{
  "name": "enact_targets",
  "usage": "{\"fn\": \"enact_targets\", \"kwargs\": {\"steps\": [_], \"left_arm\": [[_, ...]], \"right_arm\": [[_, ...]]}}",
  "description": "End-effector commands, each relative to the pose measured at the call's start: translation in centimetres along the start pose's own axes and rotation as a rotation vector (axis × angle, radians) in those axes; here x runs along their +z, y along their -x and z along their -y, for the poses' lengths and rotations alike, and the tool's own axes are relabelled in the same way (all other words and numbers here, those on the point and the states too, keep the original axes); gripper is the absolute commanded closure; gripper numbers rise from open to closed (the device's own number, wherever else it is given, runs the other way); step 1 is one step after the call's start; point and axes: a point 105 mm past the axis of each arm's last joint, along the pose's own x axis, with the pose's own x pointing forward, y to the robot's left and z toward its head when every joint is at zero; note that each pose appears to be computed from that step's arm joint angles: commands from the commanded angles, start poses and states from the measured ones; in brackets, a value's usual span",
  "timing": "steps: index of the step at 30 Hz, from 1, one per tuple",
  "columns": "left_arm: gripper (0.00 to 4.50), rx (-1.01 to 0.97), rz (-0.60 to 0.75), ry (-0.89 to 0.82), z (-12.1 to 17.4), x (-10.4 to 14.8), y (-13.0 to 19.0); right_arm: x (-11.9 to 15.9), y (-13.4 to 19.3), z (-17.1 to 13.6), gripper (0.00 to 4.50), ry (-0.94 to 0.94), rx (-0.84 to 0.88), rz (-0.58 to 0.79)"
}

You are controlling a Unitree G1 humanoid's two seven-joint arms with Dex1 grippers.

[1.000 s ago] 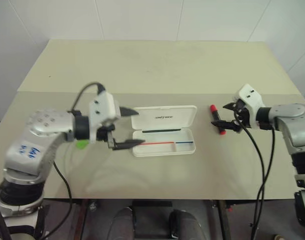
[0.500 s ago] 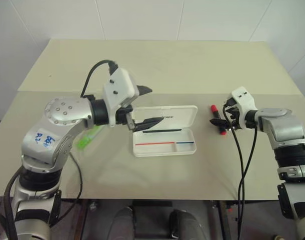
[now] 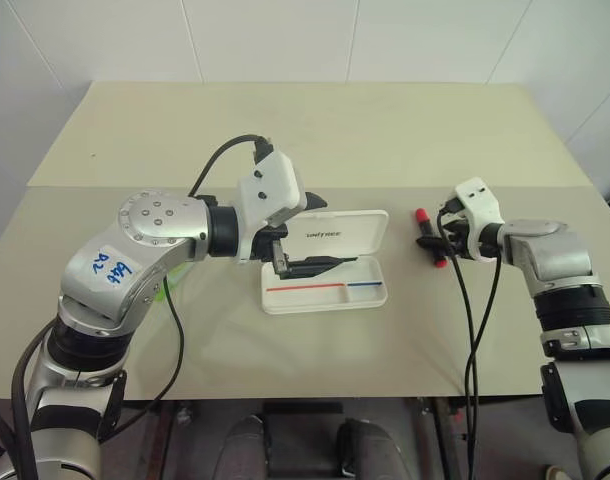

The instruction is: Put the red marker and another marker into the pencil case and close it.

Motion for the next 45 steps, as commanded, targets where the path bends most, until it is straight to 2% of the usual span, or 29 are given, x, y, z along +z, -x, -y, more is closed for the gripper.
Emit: {"fn": "enact_targets", "kwargs": {"steps": [1,5,6,9,14,17,20,24,26,29,35,40,45], "left_arm": [[0.00,0.014,0.018,-0.041,0.0,0.9,0.4],[0.00,0.015,0.022,-0.043,0.0,1.1,0.6],[0.00,0.016,0.023,-0.044,-0.1,1.1,0.6],[0.00,0.015,0.025,-0.047,-0.1,1.2,0.7],[0.00,0.014,0.029,-0.058,-0.3,1.2,1.3],[0.00,0.023,0.028,-0.062,-0.6,1.2,1.9],[0.00,0.033,0.025,-0.064,-0.9,1.2,2.4],[0.00,0.046,0.008,-0.065,-1.2,0.9,3.2],[0.00,0.050,-0.002,-0.067,-1.3,0.7,3.6],[0.00,0.042,-0.037,-0.068,-1.3,0.1,5.0],[0.00,0.033,-0.077,-0.051,-0.8,-0.7,6.8],[0.00,0.000,-0.133,-0.015,0.6,-2.3,7.7],[0.00,-0.003,-0.133,-0.004,1.1,-2.4,7.7]], "right_arm": [[-0.7,0.1,1.3,2.29,-0.029,-0.076,-0.039],[-0.6,0.0,1.3,3.71,-0.031,-0.073,-0.038],[-0.6,0.0,1.3,3.92,-0.031,-0.072,-0.037],[-0.3,0.2,1.4,3.92,-0.023,-0.073,-0.029],[2.6,1.7,1.4,3.92,0.053,-0.031,0.080],[8.1,4.4,1.5,3.92,0.130,-0.008,0.294],[13.4,8.2,-1.3,3.92,0.237,0.151,0.588],[15.6,11.4,-6.5,3.92,0.312,0.435,0.746],[15.6,12.4,-8.6,3.92,0.342,0.542,0.769],[14.5,13.2,-12.1,3.92,0.450,0.702,0.730],[12.6,13.4,-14.8,3.92,0.575,0.851,0.636],[9.7,11.1,-16.5,3.92,0.704,0.934,0.507],[8.4,8.1,-17.8,3.92,0.823,0.946,0.454]]}}
